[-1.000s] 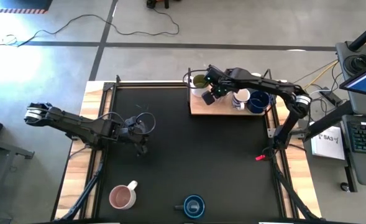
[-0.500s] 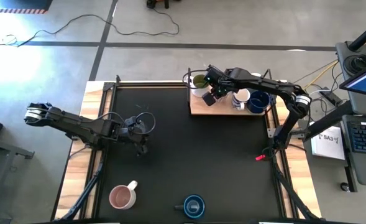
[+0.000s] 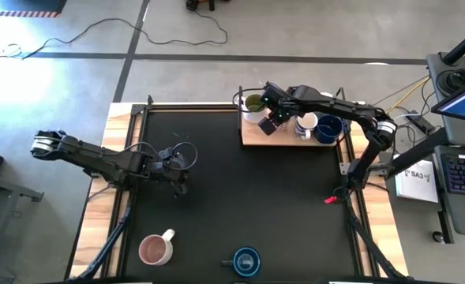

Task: Place coffee mugs
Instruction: Put the red patterned mug on the shelf

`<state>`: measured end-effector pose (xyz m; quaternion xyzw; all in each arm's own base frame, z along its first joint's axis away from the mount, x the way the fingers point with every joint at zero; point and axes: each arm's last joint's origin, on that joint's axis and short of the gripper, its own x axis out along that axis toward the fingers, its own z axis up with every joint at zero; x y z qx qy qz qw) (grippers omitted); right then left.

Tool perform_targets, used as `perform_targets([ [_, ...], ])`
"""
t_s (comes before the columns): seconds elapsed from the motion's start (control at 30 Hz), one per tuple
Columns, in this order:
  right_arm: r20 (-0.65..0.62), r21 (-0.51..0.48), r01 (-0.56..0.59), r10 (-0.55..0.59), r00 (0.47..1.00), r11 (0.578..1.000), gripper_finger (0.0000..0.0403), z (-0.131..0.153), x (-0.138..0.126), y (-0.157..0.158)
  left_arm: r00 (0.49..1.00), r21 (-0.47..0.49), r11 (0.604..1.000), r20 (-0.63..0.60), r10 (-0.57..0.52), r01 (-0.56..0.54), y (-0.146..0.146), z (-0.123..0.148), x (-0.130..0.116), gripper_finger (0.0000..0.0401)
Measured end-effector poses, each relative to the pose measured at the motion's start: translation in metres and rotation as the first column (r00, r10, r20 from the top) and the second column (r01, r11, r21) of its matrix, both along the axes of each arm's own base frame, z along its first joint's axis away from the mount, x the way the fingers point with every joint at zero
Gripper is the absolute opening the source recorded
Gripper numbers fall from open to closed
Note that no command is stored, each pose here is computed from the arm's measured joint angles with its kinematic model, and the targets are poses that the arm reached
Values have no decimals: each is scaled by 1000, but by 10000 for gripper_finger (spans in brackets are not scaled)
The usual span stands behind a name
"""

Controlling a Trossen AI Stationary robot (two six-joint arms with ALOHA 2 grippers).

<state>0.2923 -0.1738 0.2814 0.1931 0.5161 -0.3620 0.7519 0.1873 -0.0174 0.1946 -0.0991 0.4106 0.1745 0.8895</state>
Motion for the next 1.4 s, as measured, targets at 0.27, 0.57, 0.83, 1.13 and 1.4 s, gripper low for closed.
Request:
perform_targets([
  [0.27, 16, 23, -26, 25, 1000, 999, 82, 2, -1, 2, 1000, 0, 1000, 2, 0, 0, 0, 0, 0, 71],
  [0.57, -32, 85, -213, 217, 976, 973, 93, 14, -17, 12, 999, -9, 1000, 42, 3, -2, 0, 2, 3, 71],
  [0.83, -101, 105, -315, 325, 940, 943, 84, 13, -21, 14, 997, -15, 1000, 74, 2, -1, -1, 4, 6, 71],
  [1.13, -116, 102, -357, 367, 923, 929, 69, 13, -21, 15, 997, -15, 1000, 74, 2, -1, -1, 4, 6, 71],
  [1.4, -116, 95, -370, 379, 918, 924, 57, 12, -21, 14, 997, -15, 1000, 73, 1, 0, -1, 4, 6, 71],
])
